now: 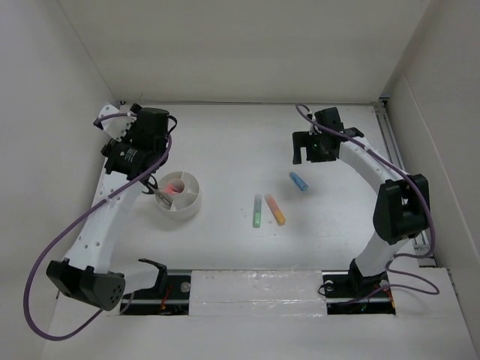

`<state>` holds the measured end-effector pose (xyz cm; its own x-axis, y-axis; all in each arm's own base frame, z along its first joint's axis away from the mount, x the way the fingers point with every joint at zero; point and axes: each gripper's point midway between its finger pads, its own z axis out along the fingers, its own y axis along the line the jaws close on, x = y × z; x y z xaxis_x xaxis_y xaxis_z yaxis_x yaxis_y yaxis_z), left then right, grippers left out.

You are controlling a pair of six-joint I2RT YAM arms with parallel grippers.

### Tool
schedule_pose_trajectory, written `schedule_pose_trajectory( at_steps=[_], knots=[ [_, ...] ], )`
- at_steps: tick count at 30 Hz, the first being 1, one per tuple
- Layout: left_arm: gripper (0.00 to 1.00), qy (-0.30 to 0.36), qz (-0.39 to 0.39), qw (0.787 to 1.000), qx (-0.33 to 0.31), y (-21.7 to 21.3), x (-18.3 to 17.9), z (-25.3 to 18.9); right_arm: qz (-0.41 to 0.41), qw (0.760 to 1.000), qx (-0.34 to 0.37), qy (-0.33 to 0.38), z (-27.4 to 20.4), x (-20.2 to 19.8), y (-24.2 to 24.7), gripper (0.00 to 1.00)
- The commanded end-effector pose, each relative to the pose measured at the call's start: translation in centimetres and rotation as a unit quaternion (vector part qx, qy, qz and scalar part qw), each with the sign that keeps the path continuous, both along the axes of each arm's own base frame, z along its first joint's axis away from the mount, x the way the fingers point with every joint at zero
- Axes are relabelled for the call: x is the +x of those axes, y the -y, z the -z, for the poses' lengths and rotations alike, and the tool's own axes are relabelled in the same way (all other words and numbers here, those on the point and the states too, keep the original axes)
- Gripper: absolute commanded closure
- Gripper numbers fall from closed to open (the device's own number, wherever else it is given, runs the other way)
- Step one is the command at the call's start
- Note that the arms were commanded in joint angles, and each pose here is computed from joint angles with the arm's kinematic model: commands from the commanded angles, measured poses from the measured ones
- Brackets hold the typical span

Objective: Sort the stationery into containers
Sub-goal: Pick up the stationery from the center of the board.

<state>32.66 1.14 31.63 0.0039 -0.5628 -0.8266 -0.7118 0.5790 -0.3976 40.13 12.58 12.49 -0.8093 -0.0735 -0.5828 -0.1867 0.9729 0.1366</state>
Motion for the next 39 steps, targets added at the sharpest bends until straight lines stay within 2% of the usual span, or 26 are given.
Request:
schedule_pose_trajectory(
  at_steps=[1,5,8,14,19,22,30,34,35,37,39],
  knots=[
    [0.01,-0.007,0.027,1.0,0.01,0.4,0.1,-0.2,0.01,1.0,0.014,-0.019,-0.9,0.0,-0.3,0.01],
    [0.01,-0.058,0.046,0.997,0.024,0.8,0.0,0.6,0.019,0.997,-0.039,-0.06,1.5,-1.4,0.3,0.04],
    [0.01,-0.065,0.061,0.996,0.025,0.9,-0.5,0.8,0.018,0.996,-0.046,-0.074,2.7,-3.0,0.3,0.05],
    [0.01,-0.038,0.123,0.992,0.014,2.2,-0.9,0.2,0.001,0.994,-0.069,-0.085,4.9,-3.8,-0.4,0.13],
    [0.01,-0.043,0.142,0.989,0.007,3.0,-0.6,0.5,-0.001,0.99,-0.086,-0.112,7.2,-4.0,0.0,0.13],
    [0.01,-0.04,0.172,0.984,-0.004,4.2,0.1,0.5,0.001,0.991,-0.088,-0.103,7.0,-2.6,-0.4,0.12],
    [0.01,-0.043,0.17,0.985,0.007,3.9,-0.1,0.3,-0.01,0.986,-0.1,-0.129,9.5,-2.3,-0.9,0.15],
    [0.01,-0.045,0.168,0.985,0.014,3.6,-0.4,0.2,-0.019,0.984,-0.111,-0.141,10.3,-2.4,-1.5,0.24],
    [0.01,-0.05,0.168,0.985,0.014,3.5,-0.6,0.3,-0.019,0.984,-0.111,-0.141,10.3,-2.4,-1.5,0.3],
    [0.01,-0.044,0.163,0.985,0.016,3.3,-0.8,0.0,-0.031,0.983,-0.11,-0.146,10.6,-3.1,-2.4,0.35],
    [0.01,-0.042,0.165,0.985,0.019,3.2,-1.0,-0.3,-0.042,0.981,-0.115,-0.149,10.9,-3.4,-2.7,0.48]
  ],
)
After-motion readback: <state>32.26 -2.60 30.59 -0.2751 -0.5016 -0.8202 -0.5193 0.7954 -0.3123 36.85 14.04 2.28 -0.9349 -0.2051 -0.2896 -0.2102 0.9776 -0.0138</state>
